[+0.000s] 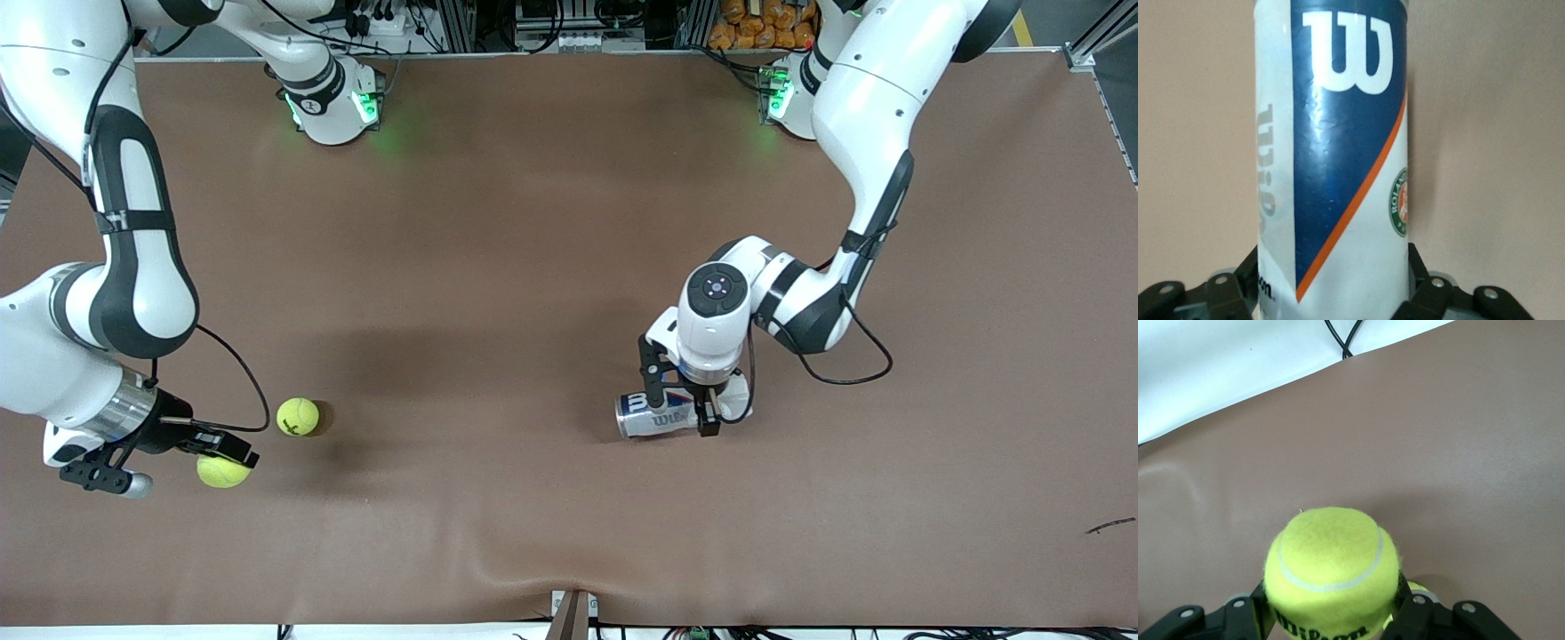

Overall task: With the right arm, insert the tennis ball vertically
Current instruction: 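Lift the can with the left gripper and tilt it upright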

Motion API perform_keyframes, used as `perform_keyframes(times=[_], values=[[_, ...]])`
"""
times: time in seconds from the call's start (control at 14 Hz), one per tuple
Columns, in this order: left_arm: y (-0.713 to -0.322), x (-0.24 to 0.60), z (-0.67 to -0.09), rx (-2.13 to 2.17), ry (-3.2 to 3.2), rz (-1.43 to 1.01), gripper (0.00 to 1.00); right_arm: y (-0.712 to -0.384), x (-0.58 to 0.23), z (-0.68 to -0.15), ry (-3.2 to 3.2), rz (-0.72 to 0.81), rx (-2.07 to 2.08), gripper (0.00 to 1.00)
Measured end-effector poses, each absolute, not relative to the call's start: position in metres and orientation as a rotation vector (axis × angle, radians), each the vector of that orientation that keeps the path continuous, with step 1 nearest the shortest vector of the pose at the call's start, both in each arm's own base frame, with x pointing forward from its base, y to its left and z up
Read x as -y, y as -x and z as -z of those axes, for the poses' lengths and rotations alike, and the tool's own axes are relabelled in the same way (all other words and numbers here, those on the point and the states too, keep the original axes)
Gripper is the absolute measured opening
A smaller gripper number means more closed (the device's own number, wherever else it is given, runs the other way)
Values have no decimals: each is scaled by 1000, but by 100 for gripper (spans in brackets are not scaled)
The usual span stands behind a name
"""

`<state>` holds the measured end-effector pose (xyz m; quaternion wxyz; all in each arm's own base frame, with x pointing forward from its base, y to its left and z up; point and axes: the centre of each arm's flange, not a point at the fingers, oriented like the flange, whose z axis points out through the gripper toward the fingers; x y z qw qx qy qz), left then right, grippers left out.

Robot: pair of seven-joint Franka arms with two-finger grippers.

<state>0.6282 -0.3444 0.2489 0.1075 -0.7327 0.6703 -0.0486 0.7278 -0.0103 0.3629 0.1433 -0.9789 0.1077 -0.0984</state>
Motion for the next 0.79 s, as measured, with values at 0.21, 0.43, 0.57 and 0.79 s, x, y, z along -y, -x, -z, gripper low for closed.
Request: perform_keyframes(times=[0.21, 0.43, 0.57, 0.79], values=[[-633, 335, -241, -1963, 2165, 143, 83, -720, 3, -376, 2811, 153, -277, 67], [-633, 335, -238, -1964, 2167, 141, 83, -702, -6, -398, 2775, -9, -267, 67], [-633, 337, -237, -1962, 2174, 150, 83, -689, -11, -414, 2748, -101, -251, 67], [-635, 347, -245, -1931, 2260, 270, 82, -671, -18, -437, 2722, -213, -208, 67]])
